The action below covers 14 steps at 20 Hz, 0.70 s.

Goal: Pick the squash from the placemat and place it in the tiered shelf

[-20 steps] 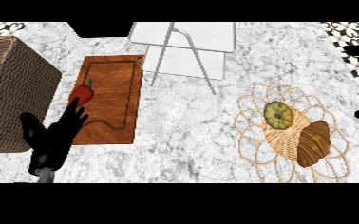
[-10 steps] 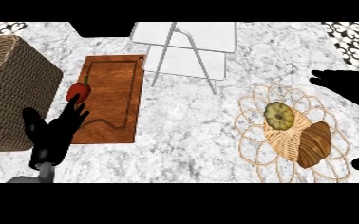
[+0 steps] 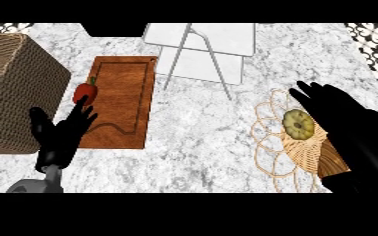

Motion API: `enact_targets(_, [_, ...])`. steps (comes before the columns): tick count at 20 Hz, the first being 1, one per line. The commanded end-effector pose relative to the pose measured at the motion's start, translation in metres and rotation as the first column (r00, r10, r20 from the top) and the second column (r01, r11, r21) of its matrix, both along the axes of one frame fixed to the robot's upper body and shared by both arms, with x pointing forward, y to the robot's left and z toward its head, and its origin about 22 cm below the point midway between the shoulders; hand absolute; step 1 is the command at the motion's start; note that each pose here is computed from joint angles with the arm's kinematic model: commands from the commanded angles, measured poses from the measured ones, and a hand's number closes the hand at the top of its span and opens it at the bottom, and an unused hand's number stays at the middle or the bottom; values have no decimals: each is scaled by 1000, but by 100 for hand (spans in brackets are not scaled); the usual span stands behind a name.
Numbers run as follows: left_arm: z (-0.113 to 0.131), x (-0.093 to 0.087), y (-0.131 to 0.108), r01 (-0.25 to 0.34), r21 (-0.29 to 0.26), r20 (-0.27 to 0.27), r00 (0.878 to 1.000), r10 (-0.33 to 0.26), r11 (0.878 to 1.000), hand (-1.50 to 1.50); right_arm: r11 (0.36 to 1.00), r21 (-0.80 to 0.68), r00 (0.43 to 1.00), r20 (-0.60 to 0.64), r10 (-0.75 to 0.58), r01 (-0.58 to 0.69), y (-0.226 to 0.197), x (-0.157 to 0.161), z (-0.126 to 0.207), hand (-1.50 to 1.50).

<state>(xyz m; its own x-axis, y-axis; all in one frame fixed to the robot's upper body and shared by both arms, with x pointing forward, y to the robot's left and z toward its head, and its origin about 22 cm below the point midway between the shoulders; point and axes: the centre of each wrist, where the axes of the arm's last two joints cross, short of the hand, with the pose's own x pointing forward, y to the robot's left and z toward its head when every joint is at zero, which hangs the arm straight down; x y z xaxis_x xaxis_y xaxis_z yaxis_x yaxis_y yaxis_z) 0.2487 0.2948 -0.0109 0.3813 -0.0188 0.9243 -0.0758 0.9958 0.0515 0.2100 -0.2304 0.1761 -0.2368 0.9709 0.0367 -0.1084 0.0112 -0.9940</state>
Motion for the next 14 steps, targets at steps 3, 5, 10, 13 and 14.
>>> enact_targets(3, [-21,-8,-17,-7,-12,-63,998,7,1000,0,988,-107,994,7,-107,107,36,5,-45,-150])
enact_targets(5, [-14,13,-4,1,2,-62,998,-1,1000,0,983,-128,990,-21,-137,133,37,20,-43,-150])
enact_targets(10, [-21,-2,-8,-6,-7,-62,998,5,1000,0,968,-219,990,-30,-137,127,57,18,-75,-150])
enact_targets(13, [-28,-6,2,-17,0,-56,998,16,1000,0,945,-269,980,-11,-198,188,49,7,-68,-150])
enact_targets(14, [-11,8,8,-3,-7,-68,998,2,1000,0,947,-247,978,12,-207,204,55,25,-77,-150])
